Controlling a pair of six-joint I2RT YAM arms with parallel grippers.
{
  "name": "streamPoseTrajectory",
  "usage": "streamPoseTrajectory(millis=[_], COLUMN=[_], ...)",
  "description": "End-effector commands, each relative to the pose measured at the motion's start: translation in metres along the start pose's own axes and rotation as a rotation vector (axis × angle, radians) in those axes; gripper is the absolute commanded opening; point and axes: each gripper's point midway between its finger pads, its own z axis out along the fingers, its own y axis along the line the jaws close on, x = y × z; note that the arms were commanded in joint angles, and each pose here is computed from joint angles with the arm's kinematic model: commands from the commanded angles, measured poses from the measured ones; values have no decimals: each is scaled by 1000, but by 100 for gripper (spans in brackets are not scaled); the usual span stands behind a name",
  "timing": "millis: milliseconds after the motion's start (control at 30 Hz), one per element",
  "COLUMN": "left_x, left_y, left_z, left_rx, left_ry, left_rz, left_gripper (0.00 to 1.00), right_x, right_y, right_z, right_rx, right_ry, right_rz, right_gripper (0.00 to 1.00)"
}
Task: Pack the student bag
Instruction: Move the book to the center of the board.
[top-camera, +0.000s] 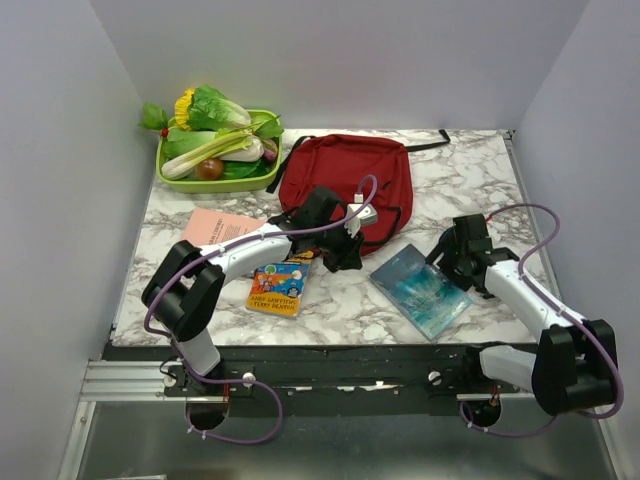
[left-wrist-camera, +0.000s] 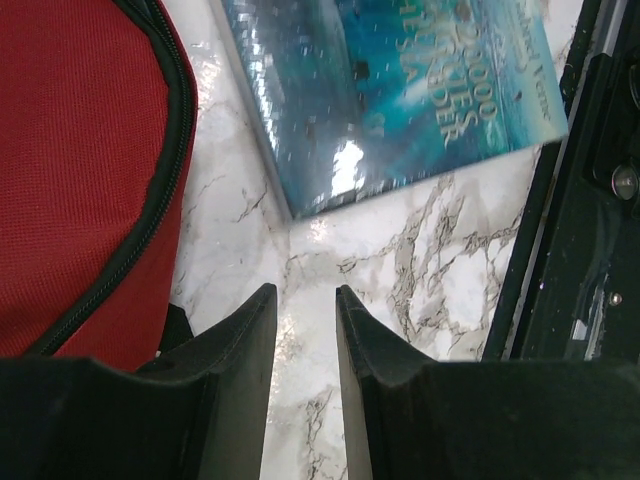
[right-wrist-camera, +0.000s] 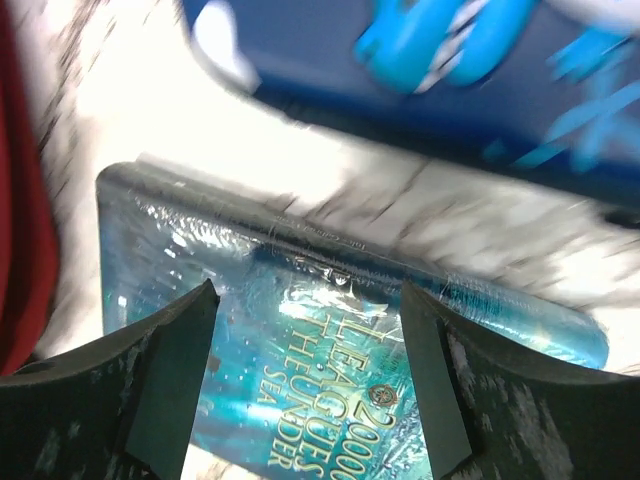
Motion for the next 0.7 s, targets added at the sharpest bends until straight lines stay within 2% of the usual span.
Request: streamPoseTrajectory(millis=[0,100,167,300,533,667], left_x=[-16,-18,-14,-10,27,51], left_y=[-7,-7,-8,-10,-24,-24], left_z=[-5,-5,-5,-7,-32,-36], left_rx=[30,34,38,43,105,115], left_ry=[-34,-35,-20,-8,111,198], left_rz=[22,30,34,51,229,217], left_gripper=[38,38,38,38,37,38], right_x=[86,98,102,65,63,80], right_y=[16,42,44,48,33,20], right_z=[-19,-36,-46,-57,-36,-22], right_rx=[-110,-192,-178,-175,-141,-137], right_ry=[344,403,428,297,258,279], right_rz=[77,57,34,-21,-68,-75], right_gripper=[81,82,82,85,86,86])
